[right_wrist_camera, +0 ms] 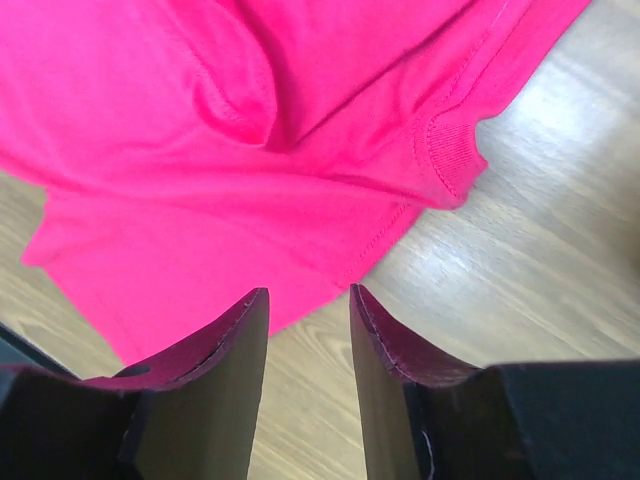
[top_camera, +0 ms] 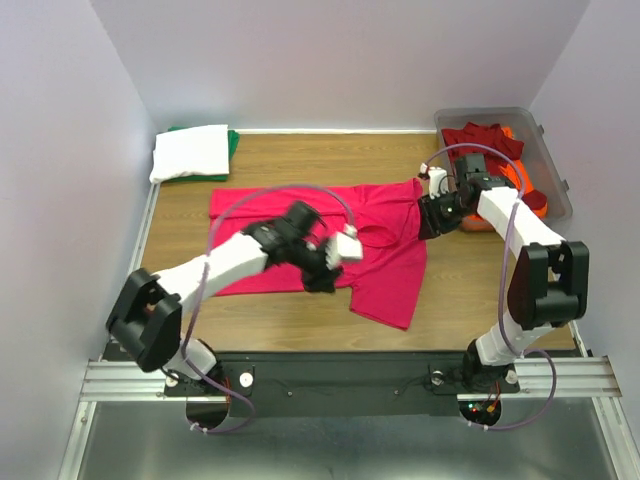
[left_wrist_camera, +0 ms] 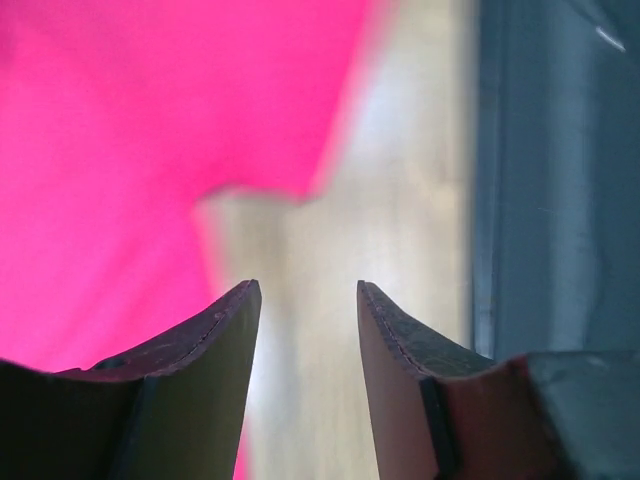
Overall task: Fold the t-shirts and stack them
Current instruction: Fold the tshirt
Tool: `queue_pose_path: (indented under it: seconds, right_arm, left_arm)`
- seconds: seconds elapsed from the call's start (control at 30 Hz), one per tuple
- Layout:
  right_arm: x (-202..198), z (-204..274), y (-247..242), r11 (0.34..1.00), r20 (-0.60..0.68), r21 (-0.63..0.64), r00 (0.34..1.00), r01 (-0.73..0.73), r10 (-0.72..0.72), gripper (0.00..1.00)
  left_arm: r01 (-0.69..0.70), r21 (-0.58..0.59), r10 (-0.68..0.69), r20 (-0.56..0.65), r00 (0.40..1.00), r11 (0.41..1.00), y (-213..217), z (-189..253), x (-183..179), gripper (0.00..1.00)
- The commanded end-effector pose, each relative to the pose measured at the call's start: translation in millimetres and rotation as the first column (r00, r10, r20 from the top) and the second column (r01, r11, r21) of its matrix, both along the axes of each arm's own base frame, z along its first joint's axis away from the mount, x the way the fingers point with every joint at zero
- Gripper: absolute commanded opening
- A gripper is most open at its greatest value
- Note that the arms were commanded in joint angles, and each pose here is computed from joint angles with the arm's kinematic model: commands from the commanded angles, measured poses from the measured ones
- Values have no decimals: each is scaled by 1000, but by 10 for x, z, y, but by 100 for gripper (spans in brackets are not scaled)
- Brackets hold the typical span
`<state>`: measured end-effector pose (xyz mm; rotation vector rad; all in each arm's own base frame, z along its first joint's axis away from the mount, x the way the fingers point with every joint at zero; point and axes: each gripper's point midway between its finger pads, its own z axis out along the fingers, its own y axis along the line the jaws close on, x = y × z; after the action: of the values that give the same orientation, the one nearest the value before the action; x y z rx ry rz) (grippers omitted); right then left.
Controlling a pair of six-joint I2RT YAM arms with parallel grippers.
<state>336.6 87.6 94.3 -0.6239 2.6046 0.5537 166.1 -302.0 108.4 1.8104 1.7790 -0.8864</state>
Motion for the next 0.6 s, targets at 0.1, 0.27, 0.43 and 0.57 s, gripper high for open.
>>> queue_pose_path:
  seconds: [0.1, 0.27, 0.43, 0.57]
  right_arm:
    - [420, 285, 63, 998, 106, 50, 993, 42, -47, 45]
    - [1041, 238, 188, 990, 146, 108, 984, 90, -105, 43]
    - [1421, -9, 249, 985, 118, 116, 983, 127, -140, 40]
    - [1564, -420, 214, 984, 56, 81, 985, 161, -165, 36]
  left_arm:
    - [-508, -89, 510, 1, 860, 857, 959, 348, 1326, 53]
    - [-735, -85, 733, -62, 678, 673, 1457, 299, 2093, 52]
    - [-850, -11, 845, -105, 525, 527, 1837, -27, 2520, 51]
    - [-891, 61, 887, -146, 438, 450, 2093, -279, 2687, 48]
